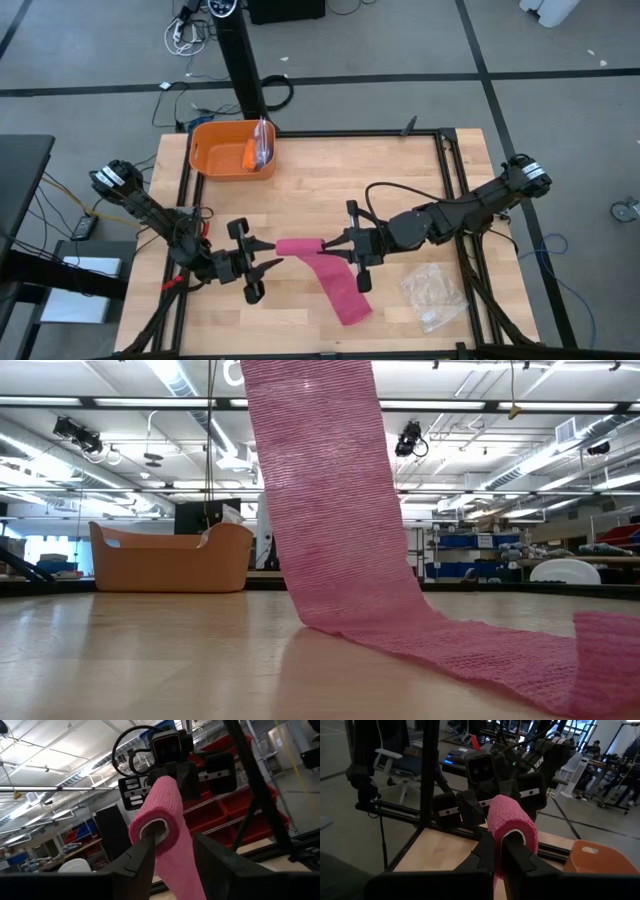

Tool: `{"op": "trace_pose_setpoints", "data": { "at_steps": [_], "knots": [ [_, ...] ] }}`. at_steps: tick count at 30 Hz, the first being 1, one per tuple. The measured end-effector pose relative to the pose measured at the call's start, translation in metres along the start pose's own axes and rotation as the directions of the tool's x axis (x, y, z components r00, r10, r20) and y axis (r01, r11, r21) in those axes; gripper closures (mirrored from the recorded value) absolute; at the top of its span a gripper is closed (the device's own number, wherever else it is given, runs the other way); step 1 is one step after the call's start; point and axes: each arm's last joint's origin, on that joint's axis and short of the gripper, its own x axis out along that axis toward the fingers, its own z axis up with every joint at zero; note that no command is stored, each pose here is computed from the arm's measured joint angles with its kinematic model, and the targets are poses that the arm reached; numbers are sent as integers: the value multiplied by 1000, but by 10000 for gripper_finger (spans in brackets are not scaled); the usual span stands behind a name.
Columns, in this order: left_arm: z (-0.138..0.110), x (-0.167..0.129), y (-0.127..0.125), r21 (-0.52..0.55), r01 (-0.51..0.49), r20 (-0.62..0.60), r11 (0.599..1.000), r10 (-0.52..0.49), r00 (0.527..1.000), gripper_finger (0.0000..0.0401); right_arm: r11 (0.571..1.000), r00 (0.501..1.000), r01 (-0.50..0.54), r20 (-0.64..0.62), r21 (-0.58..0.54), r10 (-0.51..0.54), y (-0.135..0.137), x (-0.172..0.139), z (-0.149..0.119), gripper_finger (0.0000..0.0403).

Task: Roll bandage
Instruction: Roll the pink bandage

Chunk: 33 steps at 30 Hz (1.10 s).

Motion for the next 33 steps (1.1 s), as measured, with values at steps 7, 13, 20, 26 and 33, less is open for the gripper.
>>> {"op": "trace_pose_setpoints", "data": {
  "at_steps": [7,13,20,26,33],
  "knots": [
    [3,2,0,-14,14,21,1000,-14,1000,282,1000,1000,-3,-4,7,3,0,1,-1,392],
    [5,14,1,-44,18,1,999,-18,1000,312,1000,1000,-6,-18,21,6,-2,2,-3,392],
    [3,18,2,-46,23,-17,999,-24,1000,348,999,999,-13,-36,31,14,-2,1,-4,392],
    [3,18,4,-14,-10,-43,1000,10,999,383,996,998,37,-56,81,-32,-3,1,-6,372],
    [-15,16,10,79,-105,-154,991,117,981,383,977,943,186,-299,103,-148,-4,-5,-29,263]
  ]
}}
